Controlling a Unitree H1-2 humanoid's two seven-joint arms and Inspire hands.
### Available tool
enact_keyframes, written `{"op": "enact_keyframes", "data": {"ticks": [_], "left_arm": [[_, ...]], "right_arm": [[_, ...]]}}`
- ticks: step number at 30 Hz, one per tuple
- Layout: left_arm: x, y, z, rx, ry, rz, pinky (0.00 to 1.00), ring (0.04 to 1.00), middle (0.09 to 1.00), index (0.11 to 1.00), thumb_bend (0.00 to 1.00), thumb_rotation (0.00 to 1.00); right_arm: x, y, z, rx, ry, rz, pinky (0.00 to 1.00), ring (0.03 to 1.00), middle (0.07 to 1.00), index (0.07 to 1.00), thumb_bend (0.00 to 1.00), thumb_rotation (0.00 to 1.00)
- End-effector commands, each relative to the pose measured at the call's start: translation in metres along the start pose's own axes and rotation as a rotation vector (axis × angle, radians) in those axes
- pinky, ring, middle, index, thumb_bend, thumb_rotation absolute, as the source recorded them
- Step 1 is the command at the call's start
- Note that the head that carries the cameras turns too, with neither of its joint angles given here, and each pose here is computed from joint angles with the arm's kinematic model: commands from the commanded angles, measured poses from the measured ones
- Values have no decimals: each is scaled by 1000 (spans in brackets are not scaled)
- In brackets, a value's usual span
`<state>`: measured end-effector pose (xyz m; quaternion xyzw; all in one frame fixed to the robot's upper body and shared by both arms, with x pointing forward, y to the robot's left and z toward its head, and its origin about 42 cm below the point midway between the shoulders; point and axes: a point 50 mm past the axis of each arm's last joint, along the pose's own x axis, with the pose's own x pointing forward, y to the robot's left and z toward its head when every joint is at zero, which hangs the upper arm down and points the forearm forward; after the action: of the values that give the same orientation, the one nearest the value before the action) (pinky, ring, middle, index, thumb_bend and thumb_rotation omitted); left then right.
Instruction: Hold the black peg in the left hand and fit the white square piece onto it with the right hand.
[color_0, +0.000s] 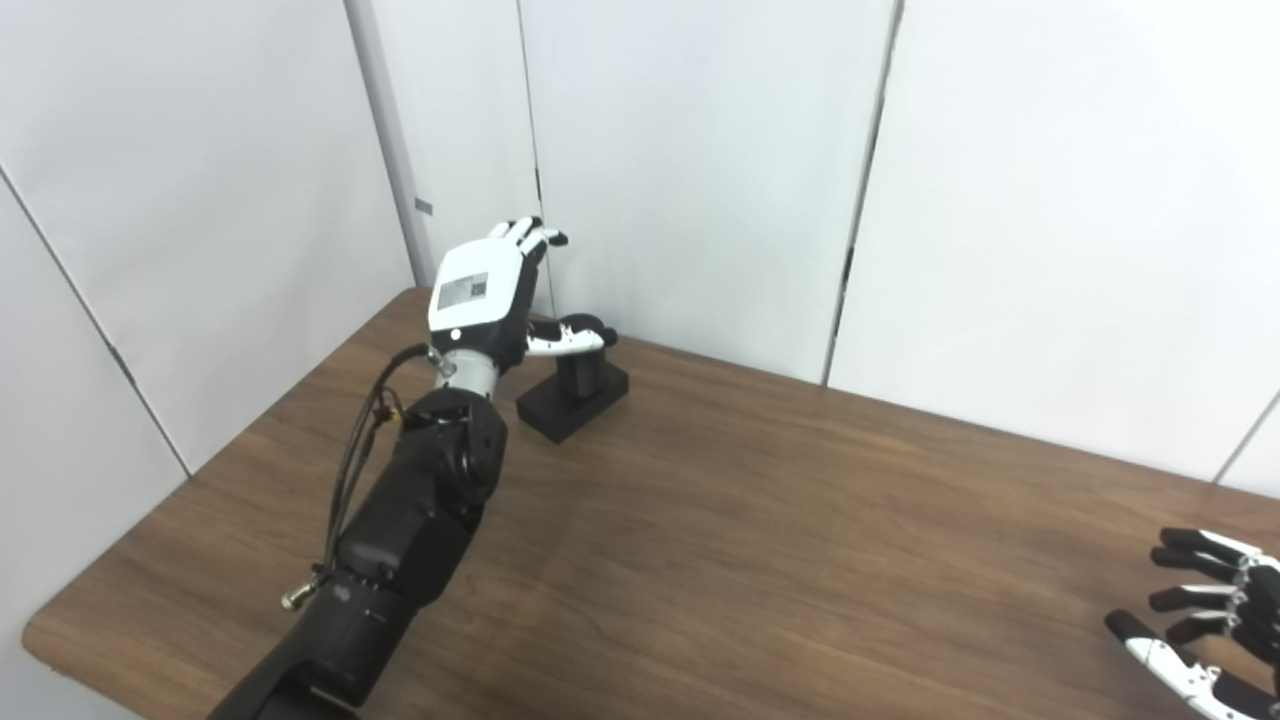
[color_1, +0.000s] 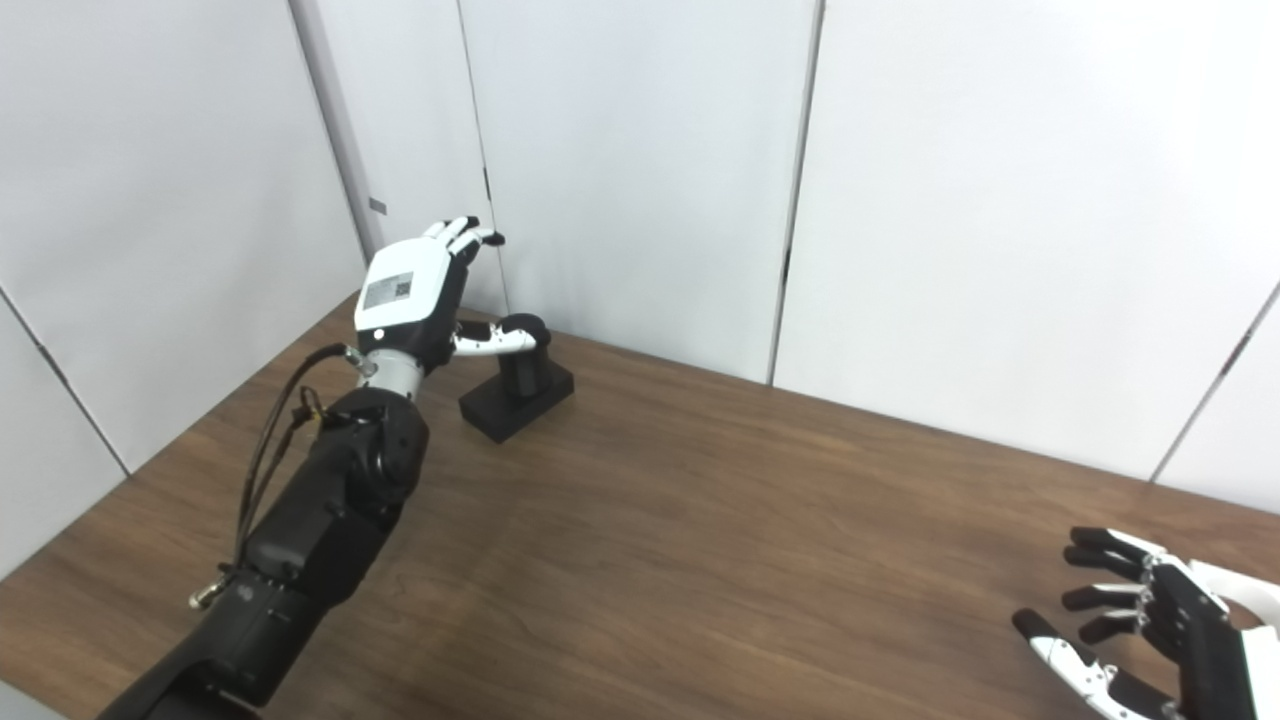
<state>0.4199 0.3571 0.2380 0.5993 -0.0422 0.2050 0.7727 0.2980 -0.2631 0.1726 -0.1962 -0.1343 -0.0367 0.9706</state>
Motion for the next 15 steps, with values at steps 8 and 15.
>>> {"op": "enact_keyframes", "data": {"ticks": [8, 15], "left_arm": [[28, 20, -1, 103, 79, 33, 836, 993, 987, 816, 1000, 647], [33, 12, -5, 134, 119, -49, 835, 999, 1000, 820, 1000, 765]], "right_arm": [[10, -5, 14, 0, -87, -19, 371, 520, 653, 663, 514, 68], [8, -5, 15, 1, -82, -19, 372, 524, 657, 664, 511, 65]]}}
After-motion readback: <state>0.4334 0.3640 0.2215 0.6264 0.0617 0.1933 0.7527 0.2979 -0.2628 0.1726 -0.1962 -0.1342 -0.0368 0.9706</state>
